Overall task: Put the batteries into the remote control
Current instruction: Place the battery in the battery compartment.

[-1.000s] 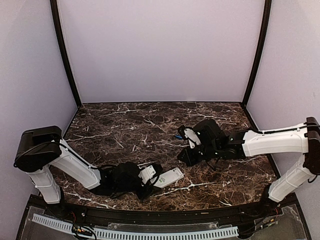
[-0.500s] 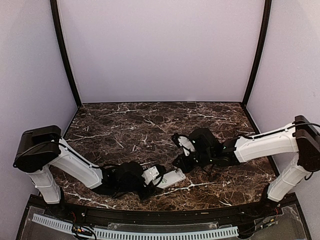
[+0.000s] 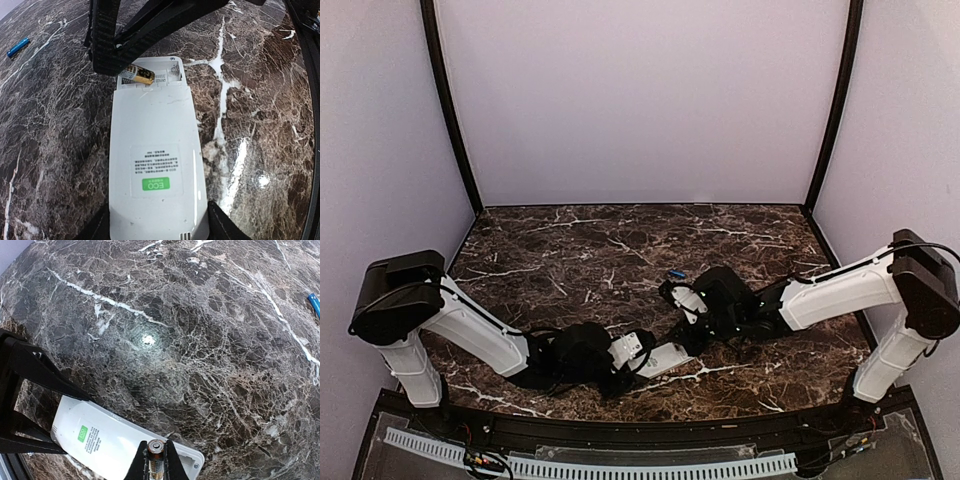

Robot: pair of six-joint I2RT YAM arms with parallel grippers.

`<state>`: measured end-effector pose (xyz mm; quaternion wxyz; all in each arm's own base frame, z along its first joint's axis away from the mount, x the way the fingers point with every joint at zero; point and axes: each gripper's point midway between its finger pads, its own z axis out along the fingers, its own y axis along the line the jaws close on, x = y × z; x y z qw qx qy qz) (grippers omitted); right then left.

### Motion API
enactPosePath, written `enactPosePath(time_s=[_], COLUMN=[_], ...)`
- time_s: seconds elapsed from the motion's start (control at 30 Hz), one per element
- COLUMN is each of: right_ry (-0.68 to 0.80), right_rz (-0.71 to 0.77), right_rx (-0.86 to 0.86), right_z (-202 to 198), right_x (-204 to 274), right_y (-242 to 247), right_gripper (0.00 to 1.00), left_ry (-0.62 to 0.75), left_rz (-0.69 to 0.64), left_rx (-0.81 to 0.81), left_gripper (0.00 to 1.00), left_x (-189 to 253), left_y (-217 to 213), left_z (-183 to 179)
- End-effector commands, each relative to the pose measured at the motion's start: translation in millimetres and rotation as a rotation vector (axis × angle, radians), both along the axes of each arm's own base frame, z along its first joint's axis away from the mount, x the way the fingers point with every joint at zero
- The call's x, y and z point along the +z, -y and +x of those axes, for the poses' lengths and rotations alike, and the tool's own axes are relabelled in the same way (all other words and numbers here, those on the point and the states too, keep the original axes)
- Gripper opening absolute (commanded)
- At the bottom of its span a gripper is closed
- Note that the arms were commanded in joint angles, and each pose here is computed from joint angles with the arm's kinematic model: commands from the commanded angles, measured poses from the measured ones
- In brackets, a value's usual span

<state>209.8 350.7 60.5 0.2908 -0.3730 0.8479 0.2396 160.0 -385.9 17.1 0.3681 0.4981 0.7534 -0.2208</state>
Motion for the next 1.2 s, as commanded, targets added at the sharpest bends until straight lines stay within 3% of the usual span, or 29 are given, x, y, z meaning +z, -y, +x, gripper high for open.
enactPosePath(time_s=[0.0, 0.73, 1.17], right_ry=[0.037, 0.127, 0.085], right_rz=[-0.048, -0.133, -0.145], right_rx=[0.018, 0.080, 0.065], right_z=[0.1, 0.0, -5.6], right_x=[-8.9, -20.3, -31.0], right_y=[4.4, 21.3, 26.9], right_gripper=[0.00, 0.00, 0.00], left_ry=[-0.090, -0.097, -0.063], left_rz=[0.151, 0.186, 0.230], left_rx=[-0.029, -0.010, 0.077], left_gripper=[0.26, 0.25, 0.24], left_x=[-40.4, -48.6, -49.2], left_y=[-23.7, -30.9, -42.1], left_z=[-21.7, -21.2, -8.2])
